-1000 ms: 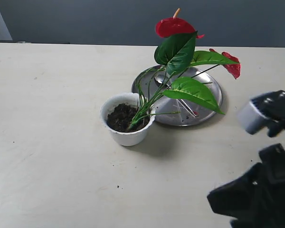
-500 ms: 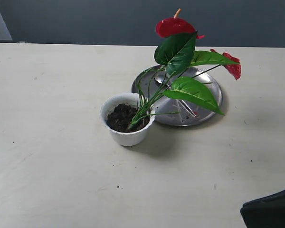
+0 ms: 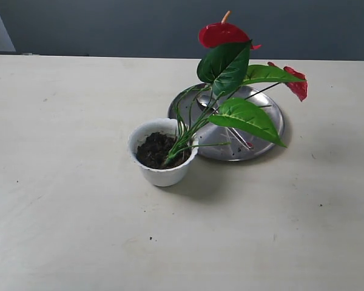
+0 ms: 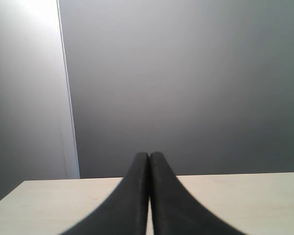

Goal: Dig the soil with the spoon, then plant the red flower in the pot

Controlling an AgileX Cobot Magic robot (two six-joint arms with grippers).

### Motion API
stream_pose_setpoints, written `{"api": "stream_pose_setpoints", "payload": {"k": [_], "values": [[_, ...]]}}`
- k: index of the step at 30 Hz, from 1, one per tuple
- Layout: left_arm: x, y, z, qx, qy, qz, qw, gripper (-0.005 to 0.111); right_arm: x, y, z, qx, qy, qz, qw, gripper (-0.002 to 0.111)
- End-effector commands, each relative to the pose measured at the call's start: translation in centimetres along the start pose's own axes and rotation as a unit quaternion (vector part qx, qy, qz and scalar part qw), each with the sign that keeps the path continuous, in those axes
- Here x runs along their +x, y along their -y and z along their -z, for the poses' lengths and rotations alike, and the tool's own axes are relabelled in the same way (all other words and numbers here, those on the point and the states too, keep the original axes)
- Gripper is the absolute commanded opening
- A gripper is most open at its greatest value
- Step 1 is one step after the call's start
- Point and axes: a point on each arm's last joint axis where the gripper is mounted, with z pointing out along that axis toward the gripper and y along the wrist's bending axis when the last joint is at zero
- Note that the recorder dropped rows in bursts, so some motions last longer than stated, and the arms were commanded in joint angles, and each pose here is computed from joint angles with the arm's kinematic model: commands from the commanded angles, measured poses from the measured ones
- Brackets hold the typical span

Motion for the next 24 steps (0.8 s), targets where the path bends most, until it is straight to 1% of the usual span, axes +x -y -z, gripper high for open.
{"api": "stream_pose_setpoints", "payload": {"k": [1, 5, 8, 10, 15, 17, 20, 24], "values": [[-0.2, 0.1, 0.0, 0.005, 0.006, 0.005, 1.0, 0.0, 3.5, 1.4, 0.4, 0.076, 0.021, 0.006, 0.997, 0.0], [-0.2, 0.1, 0.0, 0.005, 0.006, 0.005, 1.0, 0.0, 6.3, 2.2, 0.3, 0.121, 0.02, -0.026, 0.992, 0.0], [-0.2, 0.1, 0.0, 0.005, 0.006, 0.005, 1.0, 0.0, 7.4, 2.6, 0.2, 0.135, 0.018, -0.011, 0.991, 0.0], [-0.2, 0.1, 0.0, 0.005, 0.006, 0.005, 1.0, 0.0, 7.7, 2.8, 0.2, 0.141, 0.017, -0.007, 0.99, 0.0], [-0.2, 0.1, 0.0, 0.005, 0.006, 0.005, 1.0, 0.0, 9.3, 3.4, -0.1, 0.152, 0.009, -0.025, 0.988, 0.0], [-0.2, 0.1, 0.0, 0.005, 0.006, 0.005, 1.0, 0.0, 9.7, 3.5, -0.1, 0.157, -0.005, -0.006, 0.988, 0.0], [-0.2, 0.1, 0.0, 0.005, 0.006, 0.005, 1.0, 0.0, 10.0, 4.0, 0.0, 0.183, -0.024, 0.003, 0.983, 0.0], [-0.2, 0.1, 0.0, 0.005, 0.006, 0.005, 1.0, 0.0, 9.9, 4.6, 0.3, 0.216, -0.014, -0.016, 0.976, 0.0]]}}
